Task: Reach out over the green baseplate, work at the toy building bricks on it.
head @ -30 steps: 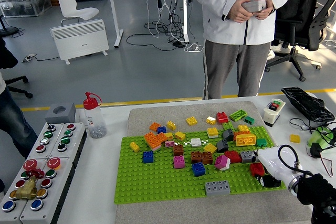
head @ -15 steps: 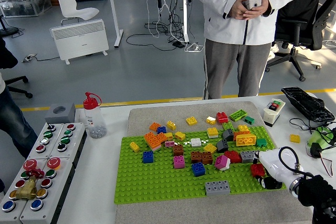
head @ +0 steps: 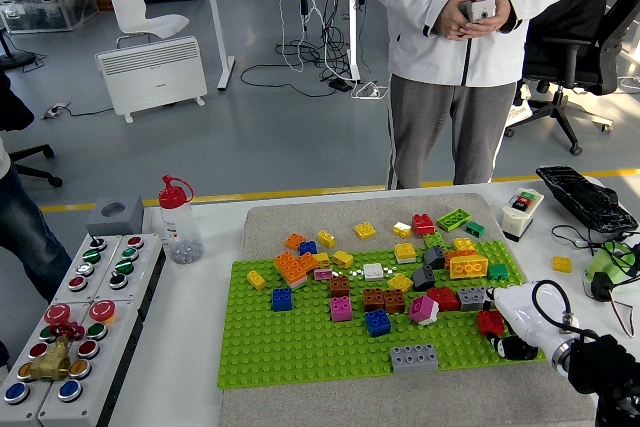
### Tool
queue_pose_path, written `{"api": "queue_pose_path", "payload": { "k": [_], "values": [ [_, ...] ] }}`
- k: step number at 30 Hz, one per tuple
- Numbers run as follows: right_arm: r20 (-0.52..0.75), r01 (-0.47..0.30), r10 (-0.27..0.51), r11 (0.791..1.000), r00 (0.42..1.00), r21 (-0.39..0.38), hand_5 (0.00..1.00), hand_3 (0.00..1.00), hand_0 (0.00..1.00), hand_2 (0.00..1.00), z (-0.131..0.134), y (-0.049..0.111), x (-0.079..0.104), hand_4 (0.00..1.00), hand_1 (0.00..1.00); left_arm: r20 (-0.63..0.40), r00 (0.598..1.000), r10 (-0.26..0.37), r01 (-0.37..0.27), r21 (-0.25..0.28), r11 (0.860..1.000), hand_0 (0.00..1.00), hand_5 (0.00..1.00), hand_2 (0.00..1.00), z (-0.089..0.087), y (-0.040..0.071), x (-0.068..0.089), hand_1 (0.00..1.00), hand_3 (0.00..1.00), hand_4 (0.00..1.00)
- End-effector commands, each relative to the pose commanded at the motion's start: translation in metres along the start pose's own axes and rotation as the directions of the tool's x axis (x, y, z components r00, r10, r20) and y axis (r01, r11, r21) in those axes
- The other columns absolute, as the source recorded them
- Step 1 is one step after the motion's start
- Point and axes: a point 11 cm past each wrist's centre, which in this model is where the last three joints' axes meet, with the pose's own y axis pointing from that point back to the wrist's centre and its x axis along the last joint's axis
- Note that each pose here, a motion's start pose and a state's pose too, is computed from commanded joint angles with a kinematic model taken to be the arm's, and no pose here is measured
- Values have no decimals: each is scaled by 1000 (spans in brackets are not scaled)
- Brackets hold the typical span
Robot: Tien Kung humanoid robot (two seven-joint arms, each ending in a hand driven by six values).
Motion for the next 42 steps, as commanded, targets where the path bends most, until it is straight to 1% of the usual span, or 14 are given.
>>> {"api": "queue_pose_path", "payload": {
  "k": [11, 16, 19, 23, 24, 26, 30, 31, 42],
  "values": [
    [12, -26, 26, 999, 1000, 22, 174, 545, 318, 304, -3, 1, 6, 573, 222, -2, 1000, 2, -2, -5, 1000, 676, 998, 663, 2, 0, 1, 688, 606, 351],
    [43, -53, 51, 998, 998, 46, 168, 544, 316, 303, -11, 6, 19, 570, 221, -3, 1000, 3, -3, -7, 1000, 675, 998, 662, 3, 1, 2, 688, 606, 351],
    [71, -64, 59, 995, 996, 71, 173, 543, 315, 303, -22, 11, 27, 573, 220, -3, 1000, 3, -3, -7, 1000, 675, 998, 662, 3, 1, 2, 687, 606, 351],
    [113, -61, 48, 991, 992, 118, 173, 543, 315, 303, -41, 18, 37, 573, 220, -2, 1000, 4, -4, -7, 1000, 675, 998, 662, 4, 1, 2, 687, 606, 351],
    [119, -57, 41, 990, 992, 131, 142, 544, 317, 307, -46, 20, 39, 544, 221, -2, 1000, 4, -4, -8, 1000, 675, 998, 662, 4, 1, 2, 688, 606, 351],
    [125, -45, 26, 987, 992, 152, 142, 544, 317, 307, -55, 23, 41, 544, 221, -2, 1000, 4, -4, -8, 1000, 675, 998, 662, 4, 1, 2, 688, 606, 351],
    [123, -20, -2, 985, 992, 173, 142, 544, 317, 307, -64, 25, 41, 544, 221, -3, 1000, 5, -5, -8, 1000, 675, 998, 662, 4, 1, 2, 688, 606, 351],
    [123, -15, -7, 984, 992, 177, 127, 545, 319, 307, -66, 26, 40, 529, 221, -4, 1000, 5, -5, -8, 1000, 674, 998, 663, 4, 1, 3, 687, 605, 350],
    [118, 1, -27, 976, 993, 216, 126, 544, 316, 308, -85, 30, 42, 526, 220, -3, 1000, 5, -5, -8, 1000, 675, 998, 662, 5, 1, 3, 687, 606, 350]
  ]
}}
